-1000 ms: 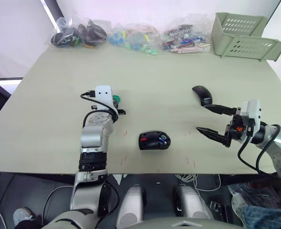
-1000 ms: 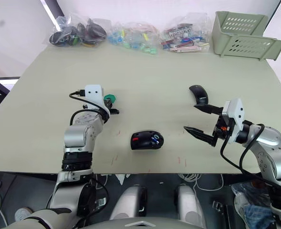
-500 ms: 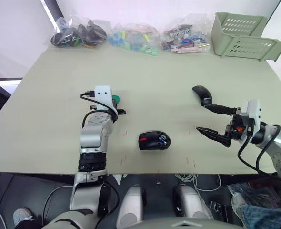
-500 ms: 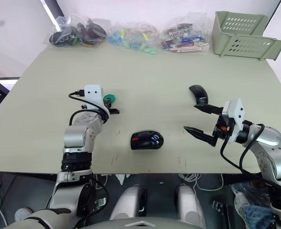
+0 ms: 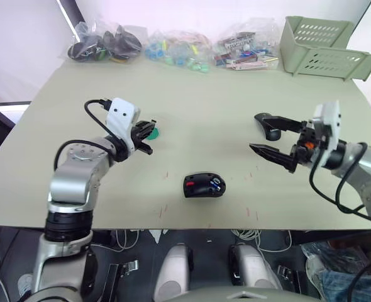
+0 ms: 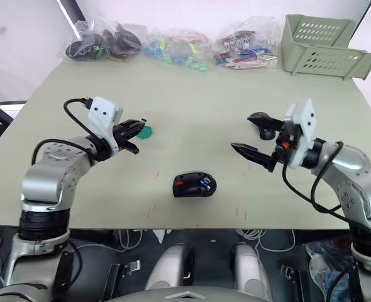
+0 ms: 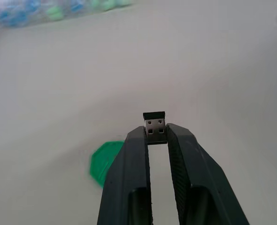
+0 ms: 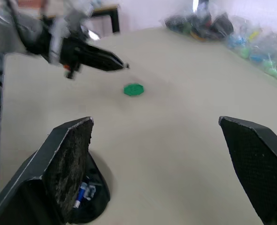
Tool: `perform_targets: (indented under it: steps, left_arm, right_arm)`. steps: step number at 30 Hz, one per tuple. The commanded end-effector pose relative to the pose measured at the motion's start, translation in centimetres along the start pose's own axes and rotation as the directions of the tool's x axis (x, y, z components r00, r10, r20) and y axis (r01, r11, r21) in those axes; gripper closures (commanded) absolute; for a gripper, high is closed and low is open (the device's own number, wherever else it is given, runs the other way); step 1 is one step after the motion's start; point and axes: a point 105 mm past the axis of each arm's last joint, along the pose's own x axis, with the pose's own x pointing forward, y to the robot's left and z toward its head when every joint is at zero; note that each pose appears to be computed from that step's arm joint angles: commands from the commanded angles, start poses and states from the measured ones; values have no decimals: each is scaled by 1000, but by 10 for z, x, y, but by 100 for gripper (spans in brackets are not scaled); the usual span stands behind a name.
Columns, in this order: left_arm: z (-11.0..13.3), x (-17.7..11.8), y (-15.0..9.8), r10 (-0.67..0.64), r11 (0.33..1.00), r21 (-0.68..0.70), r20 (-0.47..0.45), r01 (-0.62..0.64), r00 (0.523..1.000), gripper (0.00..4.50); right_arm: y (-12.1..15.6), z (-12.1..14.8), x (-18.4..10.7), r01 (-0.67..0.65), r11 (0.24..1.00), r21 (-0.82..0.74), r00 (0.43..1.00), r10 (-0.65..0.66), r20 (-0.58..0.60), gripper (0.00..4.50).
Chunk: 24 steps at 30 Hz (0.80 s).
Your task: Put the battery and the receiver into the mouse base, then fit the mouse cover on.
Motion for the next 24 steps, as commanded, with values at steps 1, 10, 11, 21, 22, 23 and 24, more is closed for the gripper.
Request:
perform_targets:
  steps: [1, 10, 11, 21, 22, 23, 24]
  left_arm:
    - [29, -13, -17, -208, 975, 95, 53, 203, 977, 445]
    - [73, -13, -28, -517, 823, 276, 3, 496, 856, 445]
    - [78, -12, -32, -548, 800, 291, -1, 524, 837, 445]
    - [92, -9, -56, -711, 623, 389, -80, 679, 699, 445]
    - [92, -9, -57, -717, 614, 394, -83, 684, 692, 445]
    - [93, -8, -59, -721, 607, 402, -85, 686, 688, 445]
    - [93, -7, -60, -723, 603, 407, -86, 686, 686, 445]
  right_arm:
    - [6, 12, 9, -23, 999, 30, 989, 27, -143, 0]
    - [16, 43, 61, -143, 877, 459, 929, 279, -243, 0]
    - [16, 46, 67, -158, 848, 507, 926, 306, -223, 0]
    - [3, 63, 86, -135, 679, 721, 924, 349, -155, 0]
    - [3, 63, 87, -133, 671, 730, 923, 353, -156, 0]
    - [4, 63, 87, -135, 659, 740, 920, 361, -154, 0]
    - [5, 64, 87, -136, 650, 747, 918, 367, -153, 0]
